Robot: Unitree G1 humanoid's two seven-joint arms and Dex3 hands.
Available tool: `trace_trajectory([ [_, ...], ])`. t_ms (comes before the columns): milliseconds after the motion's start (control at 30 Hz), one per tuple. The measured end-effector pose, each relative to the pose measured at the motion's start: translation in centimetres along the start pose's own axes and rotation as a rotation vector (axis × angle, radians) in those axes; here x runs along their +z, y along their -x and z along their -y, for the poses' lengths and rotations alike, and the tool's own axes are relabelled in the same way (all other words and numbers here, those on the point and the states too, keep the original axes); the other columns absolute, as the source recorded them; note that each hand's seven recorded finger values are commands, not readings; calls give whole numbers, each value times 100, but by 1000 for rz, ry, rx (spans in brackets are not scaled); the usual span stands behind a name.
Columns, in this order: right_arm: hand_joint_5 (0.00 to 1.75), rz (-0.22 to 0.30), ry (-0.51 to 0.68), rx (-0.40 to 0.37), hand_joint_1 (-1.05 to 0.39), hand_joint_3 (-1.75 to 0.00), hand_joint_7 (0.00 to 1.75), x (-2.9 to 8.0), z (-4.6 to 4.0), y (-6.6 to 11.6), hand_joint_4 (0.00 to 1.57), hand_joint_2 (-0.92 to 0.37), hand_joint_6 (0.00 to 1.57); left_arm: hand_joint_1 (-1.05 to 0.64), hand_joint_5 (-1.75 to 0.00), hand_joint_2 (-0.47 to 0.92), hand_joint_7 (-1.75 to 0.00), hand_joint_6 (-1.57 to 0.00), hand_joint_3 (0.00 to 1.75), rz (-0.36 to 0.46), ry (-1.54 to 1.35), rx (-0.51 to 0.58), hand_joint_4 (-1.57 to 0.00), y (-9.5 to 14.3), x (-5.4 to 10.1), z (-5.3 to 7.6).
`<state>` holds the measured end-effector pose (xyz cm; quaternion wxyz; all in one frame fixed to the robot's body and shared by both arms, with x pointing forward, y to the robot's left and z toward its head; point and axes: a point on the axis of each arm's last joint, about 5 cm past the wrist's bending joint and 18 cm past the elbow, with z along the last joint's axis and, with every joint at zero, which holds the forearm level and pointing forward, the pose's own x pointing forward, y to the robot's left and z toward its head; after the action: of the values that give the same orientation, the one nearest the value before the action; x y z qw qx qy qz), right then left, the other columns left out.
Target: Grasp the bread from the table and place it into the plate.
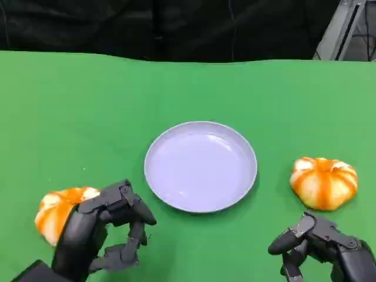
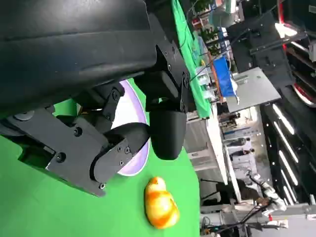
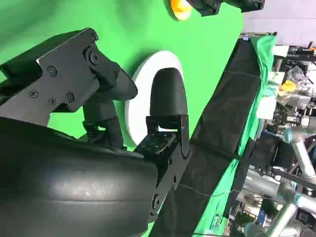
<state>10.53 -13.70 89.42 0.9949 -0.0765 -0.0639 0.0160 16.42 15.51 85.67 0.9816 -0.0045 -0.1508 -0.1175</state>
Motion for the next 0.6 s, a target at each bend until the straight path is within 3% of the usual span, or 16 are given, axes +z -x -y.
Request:
trace_trajectory([
  [600, 164, -6, 0, 0, 0, -113, 130, -2, 0, 0, 61, -53, 69, -16, -174, 51, -149, -76, 119, 1, -1, 1, -79, -2, 1, -3],
])
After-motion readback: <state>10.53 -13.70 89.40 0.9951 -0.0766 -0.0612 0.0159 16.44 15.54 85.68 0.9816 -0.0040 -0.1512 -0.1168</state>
